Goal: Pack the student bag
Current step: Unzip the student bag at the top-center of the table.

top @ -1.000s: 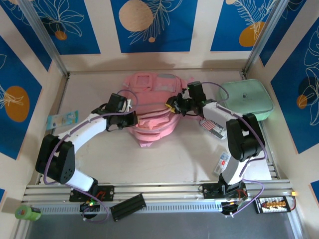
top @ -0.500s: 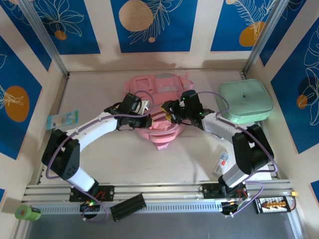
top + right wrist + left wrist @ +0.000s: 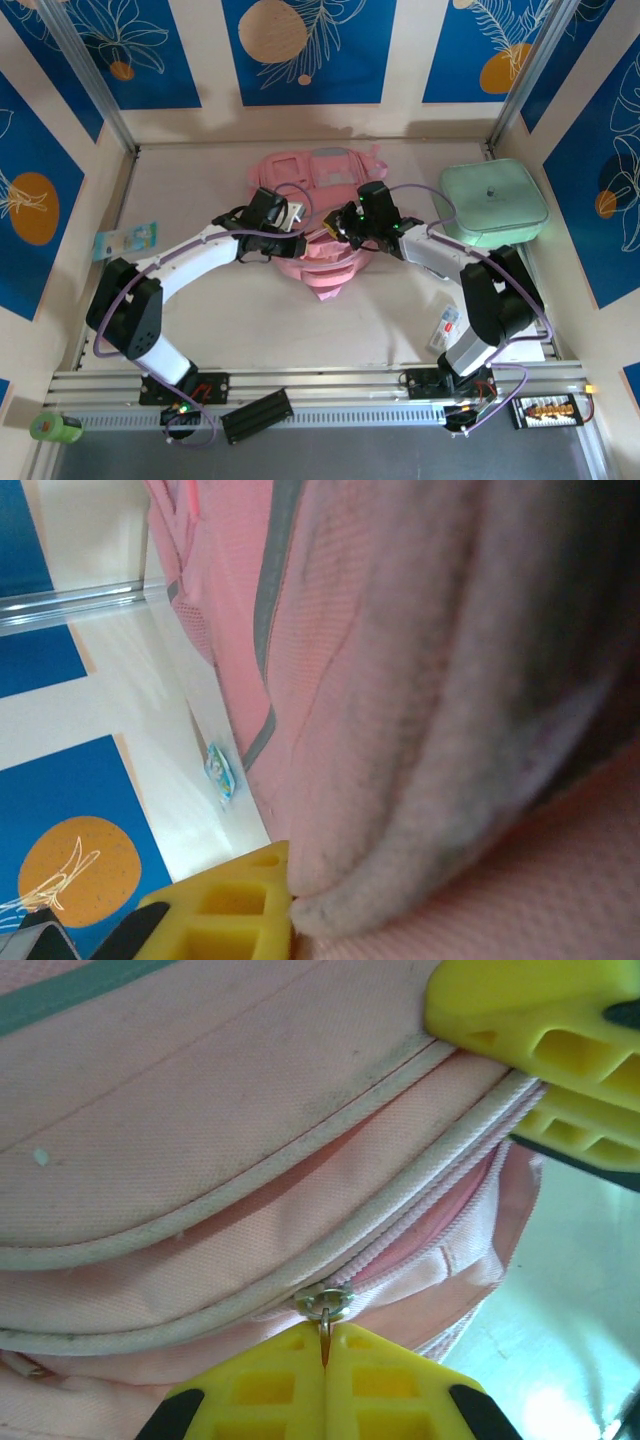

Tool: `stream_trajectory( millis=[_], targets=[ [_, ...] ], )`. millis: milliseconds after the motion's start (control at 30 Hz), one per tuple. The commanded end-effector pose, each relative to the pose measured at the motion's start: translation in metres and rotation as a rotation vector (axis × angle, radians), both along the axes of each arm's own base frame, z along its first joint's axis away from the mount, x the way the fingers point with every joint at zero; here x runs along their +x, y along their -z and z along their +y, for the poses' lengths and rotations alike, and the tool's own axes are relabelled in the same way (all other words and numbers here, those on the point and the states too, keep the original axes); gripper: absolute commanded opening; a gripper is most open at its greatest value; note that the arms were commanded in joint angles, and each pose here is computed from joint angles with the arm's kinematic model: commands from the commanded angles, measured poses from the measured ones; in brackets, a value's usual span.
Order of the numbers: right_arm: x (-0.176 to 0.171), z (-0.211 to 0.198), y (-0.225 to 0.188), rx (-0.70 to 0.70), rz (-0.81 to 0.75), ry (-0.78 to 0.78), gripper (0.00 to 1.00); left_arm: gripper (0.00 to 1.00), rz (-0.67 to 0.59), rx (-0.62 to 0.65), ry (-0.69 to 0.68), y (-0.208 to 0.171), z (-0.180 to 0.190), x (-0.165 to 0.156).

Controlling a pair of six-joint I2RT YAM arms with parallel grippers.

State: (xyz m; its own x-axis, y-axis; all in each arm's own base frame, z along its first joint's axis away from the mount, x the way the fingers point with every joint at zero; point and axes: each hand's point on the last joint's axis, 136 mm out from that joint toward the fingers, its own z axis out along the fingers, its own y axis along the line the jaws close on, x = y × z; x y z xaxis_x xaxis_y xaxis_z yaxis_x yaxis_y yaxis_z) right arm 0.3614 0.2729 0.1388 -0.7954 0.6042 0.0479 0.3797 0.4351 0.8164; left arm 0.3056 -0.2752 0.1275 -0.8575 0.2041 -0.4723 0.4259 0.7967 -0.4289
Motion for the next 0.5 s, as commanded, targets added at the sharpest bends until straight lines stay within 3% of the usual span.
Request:
stream_trajectory(
  millis=[0, 233, 467],
  targets=[
    [0.013, -0.015, -0.027, -0.027, -0.087, 0.040, 0.12, 0.00, -0.038, 0.079, -0.012, 0.002, 0.023, 0.002],
    [0.018, -0.035, -0.061, -0.012, -0.169, 0.027, 0.10, 0.00, -0.077, 0.177, -0.012, 0.018, 0.068, 0.011],
    [0.022, -0.036, -0.089, 0.010, -0.214, -0.085, 0.09, 0.00, -0.229, 0.274, 0.048, 0.019, 0.087, 0.046]
  ],
)
